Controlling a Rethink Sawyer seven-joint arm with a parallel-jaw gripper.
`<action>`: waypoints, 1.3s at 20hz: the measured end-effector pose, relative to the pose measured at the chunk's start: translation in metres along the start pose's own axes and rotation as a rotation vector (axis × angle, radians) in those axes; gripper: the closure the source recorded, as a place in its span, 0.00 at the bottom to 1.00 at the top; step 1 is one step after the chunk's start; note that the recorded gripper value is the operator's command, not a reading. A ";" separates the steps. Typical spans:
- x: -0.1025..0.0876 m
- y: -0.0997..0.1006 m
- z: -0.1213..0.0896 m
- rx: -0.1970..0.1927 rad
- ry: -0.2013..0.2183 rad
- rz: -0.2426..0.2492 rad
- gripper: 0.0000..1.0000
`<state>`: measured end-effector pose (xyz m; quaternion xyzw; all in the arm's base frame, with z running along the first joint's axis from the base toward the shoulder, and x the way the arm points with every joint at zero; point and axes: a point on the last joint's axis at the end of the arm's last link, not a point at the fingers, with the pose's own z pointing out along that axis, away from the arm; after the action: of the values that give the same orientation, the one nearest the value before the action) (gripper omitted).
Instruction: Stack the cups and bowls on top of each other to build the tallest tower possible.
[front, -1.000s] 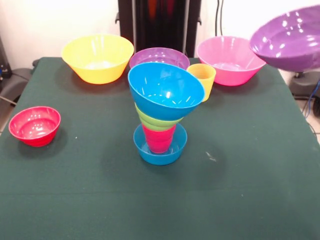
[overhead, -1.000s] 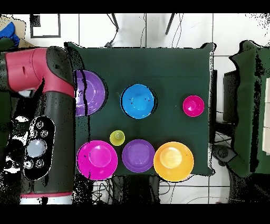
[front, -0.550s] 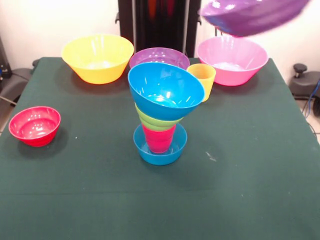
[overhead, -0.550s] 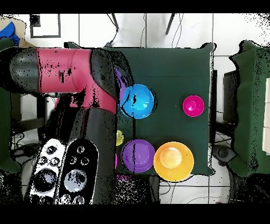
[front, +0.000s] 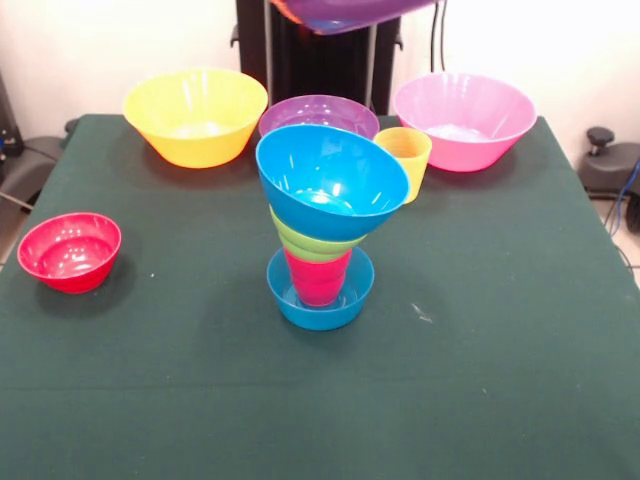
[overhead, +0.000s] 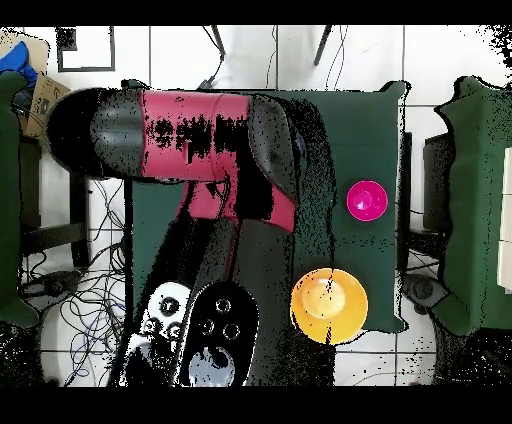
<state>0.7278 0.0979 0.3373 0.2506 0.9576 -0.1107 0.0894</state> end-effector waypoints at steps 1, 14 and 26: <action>-0.004 -0.006 0.003 0.010 -0.017 -0.010 1.00; -0.001 -0.013 0.030 0.064 -0.146 -0.101 1.00; 0.020 -0.015 0.060 0.063 -0.177 -0.155 1.00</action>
<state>0.7098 0.0790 0.2773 0.1680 0.9584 -0.1690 0.1570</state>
